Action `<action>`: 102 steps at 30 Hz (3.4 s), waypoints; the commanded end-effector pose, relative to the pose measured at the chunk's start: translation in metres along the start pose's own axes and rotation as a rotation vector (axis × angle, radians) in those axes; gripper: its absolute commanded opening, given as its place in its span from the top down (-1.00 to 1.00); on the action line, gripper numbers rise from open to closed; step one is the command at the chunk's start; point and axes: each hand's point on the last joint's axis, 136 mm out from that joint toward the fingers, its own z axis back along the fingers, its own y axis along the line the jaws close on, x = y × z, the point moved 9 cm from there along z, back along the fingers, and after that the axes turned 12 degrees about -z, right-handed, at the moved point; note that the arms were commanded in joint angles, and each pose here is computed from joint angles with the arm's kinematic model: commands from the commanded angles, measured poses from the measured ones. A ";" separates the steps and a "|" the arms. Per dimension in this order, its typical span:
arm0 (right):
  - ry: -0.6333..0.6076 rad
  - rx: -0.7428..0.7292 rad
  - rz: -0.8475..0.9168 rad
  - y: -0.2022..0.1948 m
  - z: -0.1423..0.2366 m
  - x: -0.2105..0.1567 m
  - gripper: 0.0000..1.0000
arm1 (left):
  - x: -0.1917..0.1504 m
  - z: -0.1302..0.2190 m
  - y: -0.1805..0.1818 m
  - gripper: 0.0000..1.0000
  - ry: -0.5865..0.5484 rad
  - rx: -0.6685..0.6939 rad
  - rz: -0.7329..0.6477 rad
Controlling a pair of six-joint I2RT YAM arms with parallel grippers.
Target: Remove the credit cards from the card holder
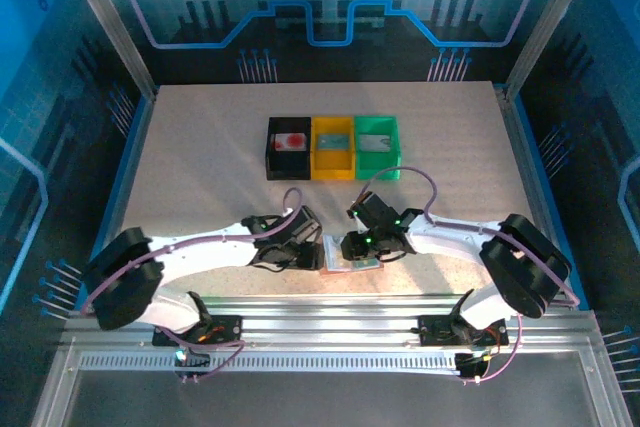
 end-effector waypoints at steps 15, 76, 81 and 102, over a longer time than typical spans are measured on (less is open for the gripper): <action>-0.042 0.015 -0.006 -0.001 0.001 0.002 0.48 | 0.029 0.013 -0.021 -0.21 0.003 0.019 0.004; -0.020 0.161 -0.032 -0.010 -0.011 0.005 0.50 | 0.006 -0.079 0.012 -0.11 0.341 0.156 0.031; -0.022 0.178 -0.032 -0.011 -0.012 0.003 0.55 | 0.007 -0.083 0.012 -0.12 0.346 0.151 0.033; -0.053 0.274 -0.017 -0.008 -0.006 0.001 0.79 | 0.006 -0.089 0.011 -0.12 0.353 0.139 0.039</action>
